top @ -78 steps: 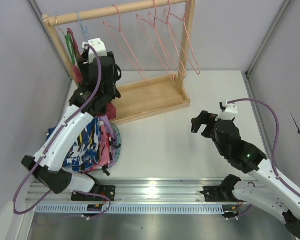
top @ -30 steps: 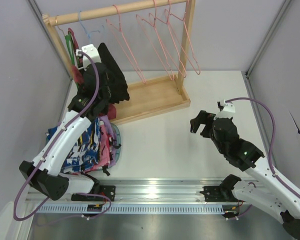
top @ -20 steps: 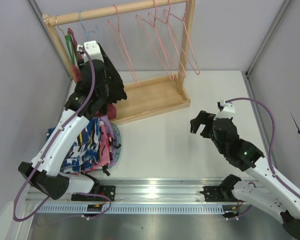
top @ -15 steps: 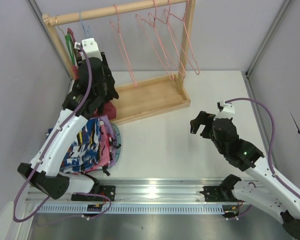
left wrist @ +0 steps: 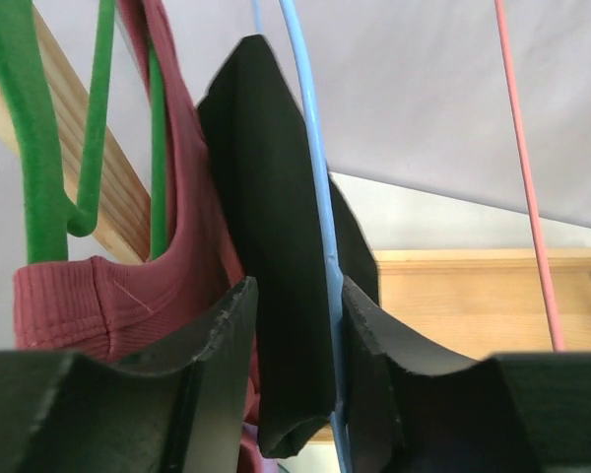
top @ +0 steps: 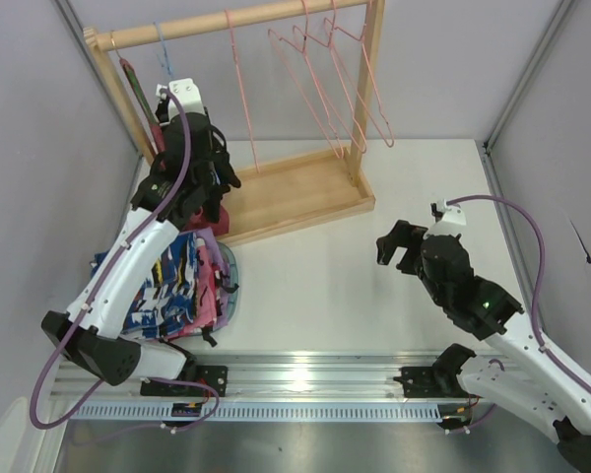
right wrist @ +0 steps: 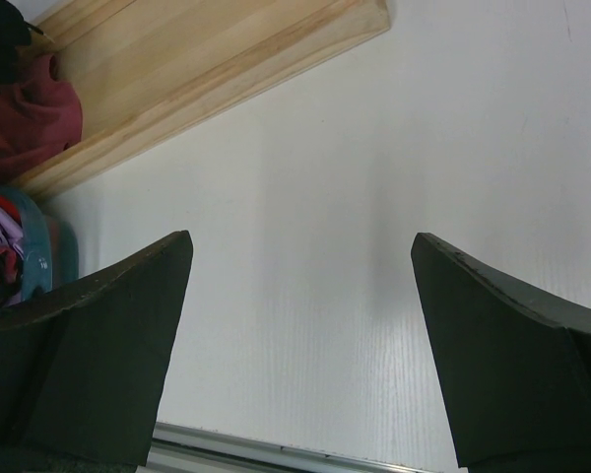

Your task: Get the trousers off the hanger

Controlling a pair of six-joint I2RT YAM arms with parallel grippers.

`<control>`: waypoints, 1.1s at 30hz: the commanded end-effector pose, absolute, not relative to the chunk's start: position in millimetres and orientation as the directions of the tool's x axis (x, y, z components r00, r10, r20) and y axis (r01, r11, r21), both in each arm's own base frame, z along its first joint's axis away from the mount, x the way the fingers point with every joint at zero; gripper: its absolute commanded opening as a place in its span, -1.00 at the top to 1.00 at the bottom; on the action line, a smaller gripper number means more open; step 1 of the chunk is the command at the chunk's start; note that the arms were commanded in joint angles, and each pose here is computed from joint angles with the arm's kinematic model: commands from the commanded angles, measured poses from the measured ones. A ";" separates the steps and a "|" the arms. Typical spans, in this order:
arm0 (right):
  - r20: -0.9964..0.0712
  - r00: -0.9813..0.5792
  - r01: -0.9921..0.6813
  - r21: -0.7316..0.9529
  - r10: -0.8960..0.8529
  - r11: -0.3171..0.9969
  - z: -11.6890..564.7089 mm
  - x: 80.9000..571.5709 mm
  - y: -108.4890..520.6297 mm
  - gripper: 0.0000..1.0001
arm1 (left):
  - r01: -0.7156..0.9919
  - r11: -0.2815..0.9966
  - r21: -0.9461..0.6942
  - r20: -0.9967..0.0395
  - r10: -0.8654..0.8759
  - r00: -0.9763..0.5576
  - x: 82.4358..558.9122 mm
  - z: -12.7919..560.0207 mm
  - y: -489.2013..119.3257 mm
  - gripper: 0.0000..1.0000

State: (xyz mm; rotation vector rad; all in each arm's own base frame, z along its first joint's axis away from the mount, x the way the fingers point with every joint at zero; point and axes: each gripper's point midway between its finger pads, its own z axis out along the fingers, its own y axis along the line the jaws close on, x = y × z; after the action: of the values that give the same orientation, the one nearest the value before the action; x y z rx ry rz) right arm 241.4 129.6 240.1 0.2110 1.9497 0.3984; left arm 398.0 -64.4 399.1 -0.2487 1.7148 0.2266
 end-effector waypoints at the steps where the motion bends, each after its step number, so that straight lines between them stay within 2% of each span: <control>1: -0.856 -0.379 -0.025 0.389 0.352 0.921 245.0 241.7 125.6 -0.99 | -0.339 0.940 -0.035 -0.993 -0.070 -0.091 395.6 411.7 -53.8 0.16; 13: -0.853 -0.386 -0.037 0.394 0.350 0.918 243.8 244.7 131.0 -0.99 | -0.389 0.920 -0.040 -0.996 -0.069 -0.062 388.1 412.5 -42.5 0.41; 15: -0.853 -0.386 -0.037 0.394 0.350 0.918 243.8 244.7 131.0 -0.99 | -0.385 0.922 -0.038 -0.996 -0.068 -0.065 388.4 411.8 -42.8 0.53; 16: -0.853 -0.387 -0.038 0.394 0.350 0.918 243.7 244.6 131.3 -0.99 | -0.385 0.922 -0.033 -0.995 -0.065 -0.072 388.6 409.7 -42.9 0.66; 18: -0.852 -0.388 -0.036 0.395 0.351 0.918 243.7 244.9 131.0 -0.99 | -0.385 0.922 -0.039 -0.995 -0.071 -0.067 388.0 411.2 -42.8 0.69; 22: -0.851 -0.388 -0.037 0.399 0.355 0.916 244.1 244.5 131.5 -0.99 | -0.386 0.922 -0.039 -0.995 -0.071 -0.070 388.5 412.0 -43.1 0.98; 33: -0.852 -0.390 -0.035 0.393 0.350 0.919 242.4 245.9 131.1 -0.99 | -0.379 0.925 -0.027 -0.996 -0.055 -0.064 390.7 419.8 -44.4 1.00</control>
State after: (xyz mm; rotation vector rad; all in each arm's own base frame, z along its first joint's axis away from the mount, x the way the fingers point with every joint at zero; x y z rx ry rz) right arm 241.9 129.9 235.6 0.2118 1.9624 0.4008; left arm 395.0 -51.4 391.2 -0.3015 1.6939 0.2914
